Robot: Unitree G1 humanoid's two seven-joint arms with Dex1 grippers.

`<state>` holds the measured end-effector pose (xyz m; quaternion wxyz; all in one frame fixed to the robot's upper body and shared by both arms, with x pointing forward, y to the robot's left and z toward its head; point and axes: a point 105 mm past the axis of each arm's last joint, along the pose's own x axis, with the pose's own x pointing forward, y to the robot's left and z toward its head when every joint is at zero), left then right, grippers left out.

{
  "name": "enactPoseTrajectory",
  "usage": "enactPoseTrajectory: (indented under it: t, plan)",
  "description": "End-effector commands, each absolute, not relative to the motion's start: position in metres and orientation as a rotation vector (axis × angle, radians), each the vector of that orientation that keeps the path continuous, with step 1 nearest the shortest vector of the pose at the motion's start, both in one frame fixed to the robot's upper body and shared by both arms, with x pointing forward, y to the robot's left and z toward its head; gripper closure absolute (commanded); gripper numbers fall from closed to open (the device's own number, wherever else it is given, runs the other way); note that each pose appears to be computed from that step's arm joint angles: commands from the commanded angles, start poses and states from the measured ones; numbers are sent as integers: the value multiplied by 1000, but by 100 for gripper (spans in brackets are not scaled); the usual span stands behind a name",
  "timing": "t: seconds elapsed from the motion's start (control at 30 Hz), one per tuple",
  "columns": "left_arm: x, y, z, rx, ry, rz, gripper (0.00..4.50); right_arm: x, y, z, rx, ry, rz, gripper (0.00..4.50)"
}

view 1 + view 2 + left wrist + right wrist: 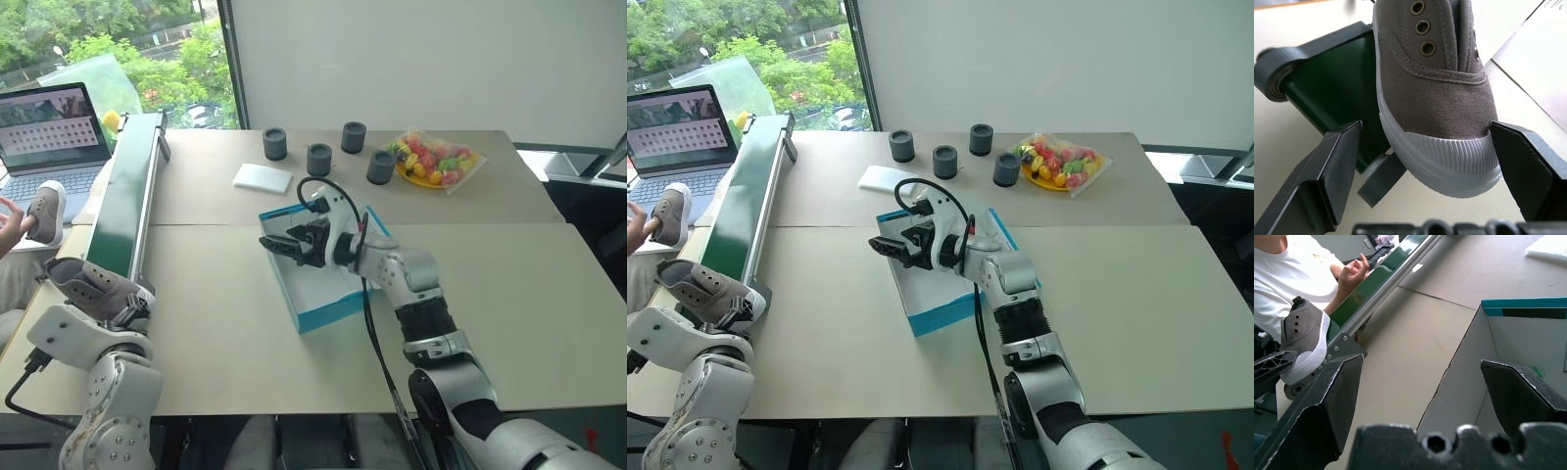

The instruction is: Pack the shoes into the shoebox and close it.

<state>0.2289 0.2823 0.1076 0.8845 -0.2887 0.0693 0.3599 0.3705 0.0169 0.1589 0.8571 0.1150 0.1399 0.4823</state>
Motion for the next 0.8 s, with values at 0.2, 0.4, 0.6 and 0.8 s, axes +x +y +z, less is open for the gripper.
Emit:
enactPoseTrajectory:
  t: [0.2, 0.4, 0.6, 0.8]
  plan:
    - [238, 286, 115, -668, 104, 742, 8, 370, 17, 177, 262, 212, 1019, 0]
    - [238, 287, 117, -700, 77, 744, 8, 371, 16, 179, 266, 205, 1013, 0]
    - [237, 289, 118, -699, 71, 749, 48, 372, 16, 179, 268, 203, 1010, 0]
    - [235, 291, 117, -704, 69, 758, 229, 372, 14, 180, 272, 202, 1003, 0]
